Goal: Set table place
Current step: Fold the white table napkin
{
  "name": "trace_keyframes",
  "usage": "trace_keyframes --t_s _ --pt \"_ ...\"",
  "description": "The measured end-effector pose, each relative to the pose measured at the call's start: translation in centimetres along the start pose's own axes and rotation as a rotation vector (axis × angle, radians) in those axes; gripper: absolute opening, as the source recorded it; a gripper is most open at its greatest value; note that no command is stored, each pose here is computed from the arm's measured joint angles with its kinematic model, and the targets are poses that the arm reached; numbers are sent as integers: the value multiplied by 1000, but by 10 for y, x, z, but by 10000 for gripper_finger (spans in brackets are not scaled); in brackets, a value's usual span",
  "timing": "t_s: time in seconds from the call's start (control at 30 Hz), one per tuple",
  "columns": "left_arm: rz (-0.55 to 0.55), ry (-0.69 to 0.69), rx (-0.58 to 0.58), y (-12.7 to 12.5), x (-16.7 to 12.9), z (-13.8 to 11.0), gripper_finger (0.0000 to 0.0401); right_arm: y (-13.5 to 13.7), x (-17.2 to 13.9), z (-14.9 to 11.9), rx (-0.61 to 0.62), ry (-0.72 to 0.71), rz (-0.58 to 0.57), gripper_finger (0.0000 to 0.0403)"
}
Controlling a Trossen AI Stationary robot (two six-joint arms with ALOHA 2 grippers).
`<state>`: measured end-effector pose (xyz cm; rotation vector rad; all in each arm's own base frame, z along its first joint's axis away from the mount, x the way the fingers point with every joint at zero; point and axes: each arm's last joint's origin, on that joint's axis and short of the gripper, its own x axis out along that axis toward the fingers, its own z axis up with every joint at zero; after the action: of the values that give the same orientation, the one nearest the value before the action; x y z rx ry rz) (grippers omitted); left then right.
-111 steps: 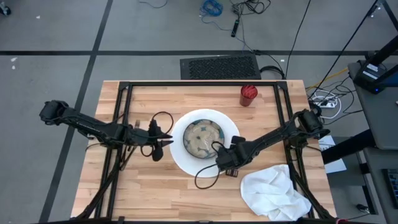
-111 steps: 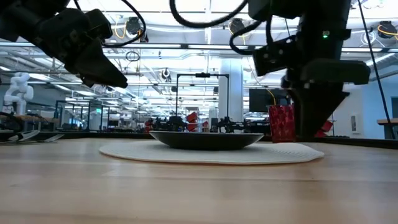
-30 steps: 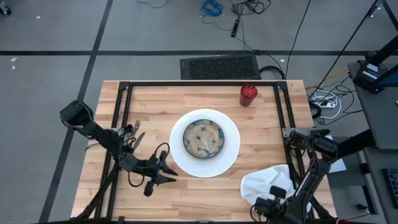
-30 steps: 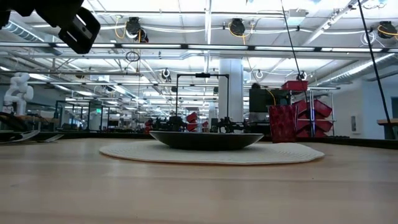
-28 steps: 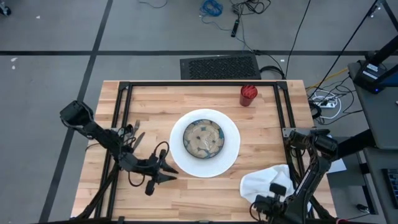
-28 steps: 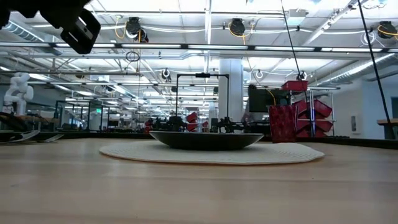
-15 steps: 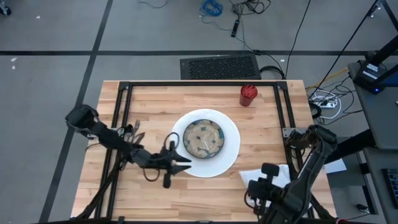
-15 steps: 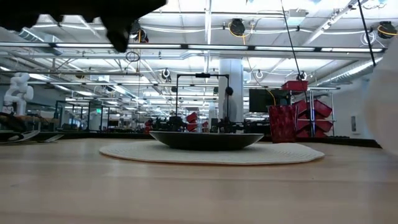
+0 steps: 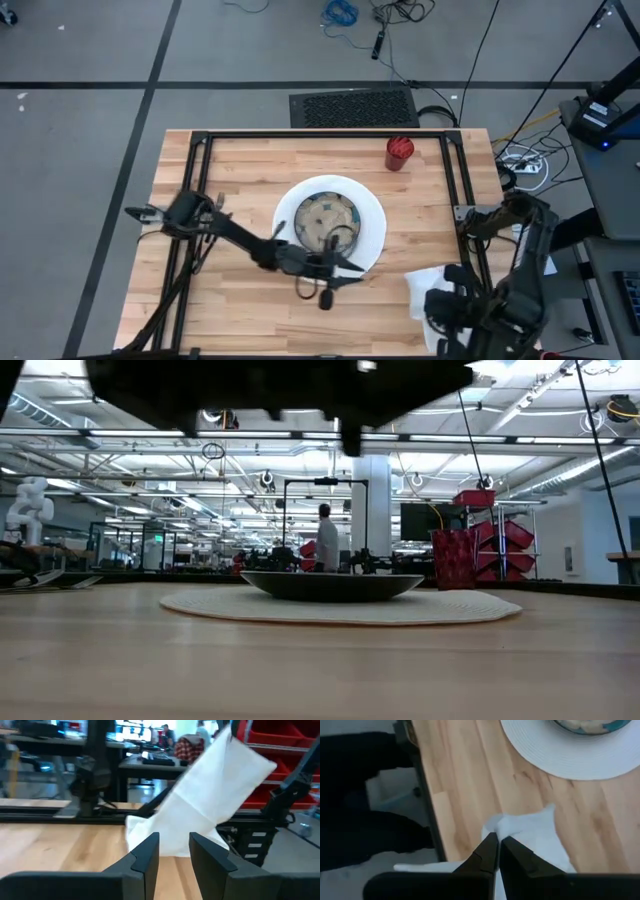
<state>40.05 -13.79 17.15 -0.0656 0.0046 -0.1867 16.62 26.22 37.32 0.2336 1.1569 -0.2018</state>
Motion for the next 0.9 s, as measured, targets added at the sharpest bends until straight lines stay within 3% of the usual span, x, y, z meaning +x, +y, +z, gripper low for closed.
trace_keyframes --t_s 0.2,0.3,0.43,0.53,0.67,0.9 --pt "-36 18 6 11 50 -21 142 -2 -11 -10 26 -53 23 0" --pt "-16 1 23 17 70 -24 179 -1 -11 -11 29 -53 25 0" --pt "45 86 0 30 91 -29 216 0 -10 -12 23 -50 24 0" --pt "68 133 -18 39 101 -31 225 1 -10 -11 3 -53 27 0" --pt "71 99 -16 44 111 -28 226 1 -10 -10 -14 -58 31 0" --pt "13 97 28 42 119 -38 226 4 -9 -6 -71 -122 43 0"
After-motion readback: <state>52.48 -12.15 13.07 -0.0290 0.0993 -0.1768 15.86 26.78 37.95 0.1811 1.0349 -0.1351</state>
